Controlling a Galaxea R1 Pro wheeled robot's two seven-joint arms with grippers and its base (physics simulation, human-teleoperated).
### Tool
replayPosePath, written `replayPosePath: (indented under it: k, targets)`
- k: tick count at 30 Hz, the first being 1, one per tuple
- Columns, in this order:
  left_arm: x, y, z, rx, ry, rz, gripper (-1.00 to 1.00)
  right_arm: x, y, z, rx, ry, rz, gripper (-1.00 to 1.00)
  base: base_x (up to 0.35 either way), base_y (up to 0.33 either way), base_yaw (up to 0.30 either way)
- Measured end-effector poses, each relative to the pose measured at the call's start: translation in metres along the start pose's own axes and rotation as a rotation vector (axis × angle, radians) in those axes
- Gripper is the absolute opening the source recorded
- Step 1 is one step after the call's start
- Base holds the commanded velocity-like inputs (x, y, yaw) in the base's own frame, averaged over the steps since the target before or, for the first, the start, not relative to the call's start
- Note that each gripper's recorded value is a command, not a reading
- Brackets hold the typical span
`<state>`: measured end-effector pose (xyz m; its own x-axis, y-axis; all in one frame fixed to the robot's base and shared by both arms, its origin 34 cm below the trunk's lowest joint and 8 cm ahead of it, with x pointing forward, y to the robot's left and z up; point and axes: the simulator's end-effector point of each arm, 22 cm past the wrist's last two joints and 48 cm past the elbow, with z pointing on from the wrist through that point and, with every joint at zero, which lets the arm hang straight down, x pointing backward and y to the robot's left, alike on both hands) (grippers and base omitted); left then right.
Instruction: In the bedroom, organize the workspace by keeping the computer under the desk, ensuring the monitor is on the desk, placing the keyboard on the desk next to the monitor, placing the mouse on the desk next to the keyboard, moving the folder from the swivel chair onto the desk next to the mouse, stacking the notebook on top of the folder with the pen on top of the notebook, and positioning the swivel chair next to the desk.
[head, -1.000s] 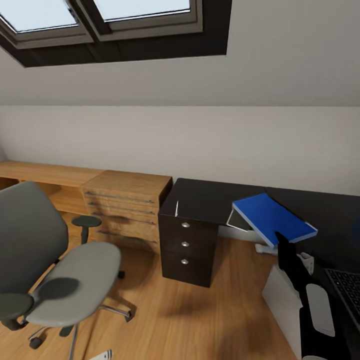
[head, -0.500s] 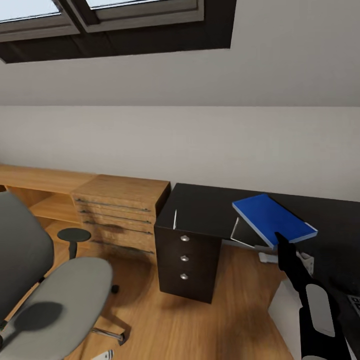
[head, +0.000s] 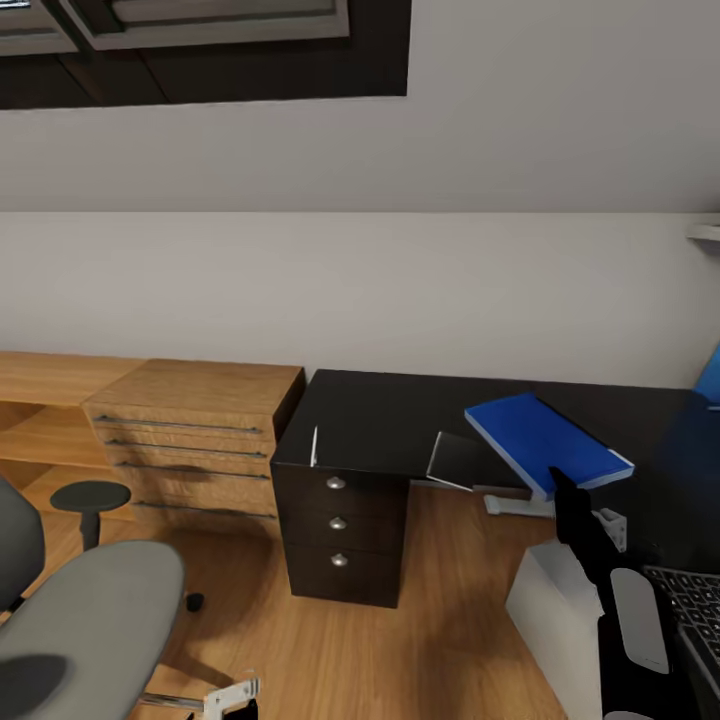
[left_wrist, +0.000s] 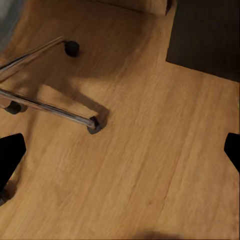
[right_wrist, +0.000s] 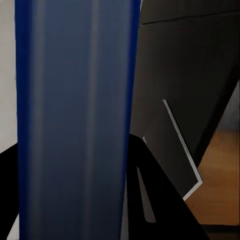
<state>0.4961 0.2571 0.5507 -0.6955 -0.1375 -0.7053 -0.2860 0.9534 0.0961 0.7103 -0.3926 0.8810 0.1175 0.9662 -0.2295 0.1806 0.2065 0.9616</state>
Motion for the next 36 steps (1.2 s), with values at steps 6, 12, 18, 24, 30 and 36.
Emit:
replayPosePath:
  k: [6, 12, 18, 24, 30, 36]
  targets:
    - [-0.114, -0.045, -0.014, 0.071, -0.031, -0.023, 1.00, 0.002, 0.000, 0.001, 0.003, 0.003, -0.004, -1.00, 0.000, 0.000, -0.257]
    - [-0.171, -0.108, -0.069, 0.289, 0.093, -0.091, 1.00, -0.002, -0.018, 0.003, 0.060, -0.037, -0.011, -1.00, 0.000, 0.000, -0.259]
    - [-0.168, -0.112, -0.071, 0.312, 0.117, -0.120, 1.00, -0.004, -0.025, 0.003, 0.087, -0.055, -0.015, -1.00, 0.006, 0.000, -0.261]
    - [-0.168, -0.111, -0.071, 0.311, 0.118, -0.121, 1.00, -0.004, -0.028, 0.002, 0.104, -0.056, -0.015, -1.00, 0.232, 0.000, -0.213]
    - [-0.168, -0.110, -0.071, 0.309, 0.118, -0.119, 1.00, -0.003, -0.023, 0.003, 0.092, -0.051, -0.011, -1.00, 0.325, 0.000, -0.031]
    - [-0.168, -0.102, -0.067, 0.297, 0.116, -0.110, 1.00, -0.003, -0.016, 0.003, 0.066, -0.049, 0.036, -1.00, 0.332, 0.000, -0.002]
